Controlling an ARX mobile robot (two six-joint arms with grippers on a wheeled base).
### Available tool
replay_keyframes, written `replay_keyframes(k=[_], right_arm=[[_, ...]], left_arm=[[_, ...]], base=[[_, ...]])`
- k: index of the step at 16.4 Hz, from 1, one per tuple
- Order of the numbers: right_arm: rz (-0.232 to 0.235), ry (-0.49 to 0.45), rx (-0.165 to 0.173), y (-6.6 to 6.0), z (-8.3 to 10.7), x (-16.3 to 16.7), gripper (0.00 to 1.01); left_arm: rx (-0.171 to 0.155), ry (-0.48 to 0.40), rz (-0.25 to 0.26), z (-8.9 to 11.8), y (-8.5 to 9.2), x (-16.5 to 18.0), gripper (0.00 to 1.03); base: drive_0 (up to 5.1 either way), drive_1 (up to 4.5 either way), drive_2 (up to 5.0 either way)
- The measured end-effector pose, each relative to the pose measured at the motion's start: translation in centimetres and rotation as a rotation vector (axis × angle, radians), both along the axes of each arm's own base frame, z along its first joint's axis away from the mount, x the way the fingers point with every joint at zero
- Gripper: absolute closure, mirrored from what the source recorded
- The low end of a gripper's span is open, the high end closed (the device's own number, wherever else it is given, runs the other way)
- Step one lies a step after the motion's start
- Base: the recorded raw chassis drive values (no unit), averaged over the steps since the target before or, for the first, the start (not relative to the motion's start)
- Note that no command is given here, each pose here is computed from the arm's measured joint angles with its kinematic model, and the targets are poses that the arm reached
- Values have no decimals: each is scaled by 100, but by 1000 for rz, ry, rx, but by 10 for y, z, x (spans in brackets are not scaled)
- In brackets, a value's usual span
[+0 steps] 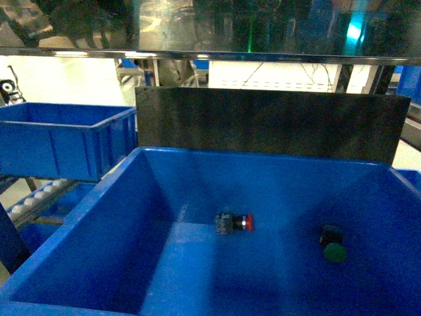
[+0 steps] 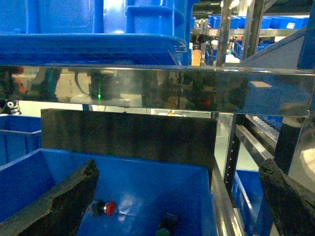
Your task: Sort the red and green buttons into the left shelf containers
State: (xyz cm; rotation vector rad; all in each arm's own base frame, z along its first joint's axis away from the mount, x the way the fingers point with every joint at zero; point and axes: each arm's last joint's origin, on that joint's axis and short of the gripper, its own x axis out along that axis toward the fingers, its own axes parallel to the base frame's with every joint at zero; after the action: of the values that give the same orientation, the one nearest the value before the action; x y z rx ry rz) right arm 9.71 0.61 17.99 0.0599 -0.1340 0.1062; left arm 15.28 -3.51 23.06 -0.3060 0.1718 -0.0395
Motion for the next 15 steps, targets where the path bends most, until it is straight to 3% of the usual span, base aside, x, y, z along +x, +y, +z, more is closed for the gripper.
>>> replay_keyframes(k=[2, 3, 4, 5, 6, 7, 8, 10, 12, 15], right_arm=[[0, 0, 0, 0, 0, 0, 3], [0, 0, 0, 0, 0, 0, 3], [0, -1, 0, 0, 0, 0, 3], [-34, 58, -13, -2, -2, 0, 7], [-82, 130, -32, -5, -7, 1, 16], [-112, 165, -38, -7, -11, 1, 29], [-110, 123, -51, -7, -12, 0, 51], [-111, 127, -53, -7, -13, 0, 75], [-110, 132, -53, -7, -13, 0, 99], [-110, 132, -57, -6, -13, 0, 99]], left_arm=[[-34, -21, 33, 4, 5, -6, 5], [-33, -46, 35, 6, 5, -6, 6], [39, -147, 47, 3, 7, -7, 19], [142, -155, 51, -10, 12, -12, 31], [214, -151, 49, -17, 15, -15, 42], [245, -166, 50, -19, 17, -17, 53], [279, -170, 44, -28, 22, -22, 75], [288, -168, 24, -36, 28, -27, 98], [292, -167, 64, -41, 36, -31, 101], [291, -164, 38, -50, 35, -36, 101]], base=[[0, 0, 0], [0, 0, 0], [0, 0, 0], [0, 0, 0], [0, 0, 0], [0, 0, 0], [0, 0, 0], [0, 0, 0], [0, 0, 0], [0, 0, 0]])
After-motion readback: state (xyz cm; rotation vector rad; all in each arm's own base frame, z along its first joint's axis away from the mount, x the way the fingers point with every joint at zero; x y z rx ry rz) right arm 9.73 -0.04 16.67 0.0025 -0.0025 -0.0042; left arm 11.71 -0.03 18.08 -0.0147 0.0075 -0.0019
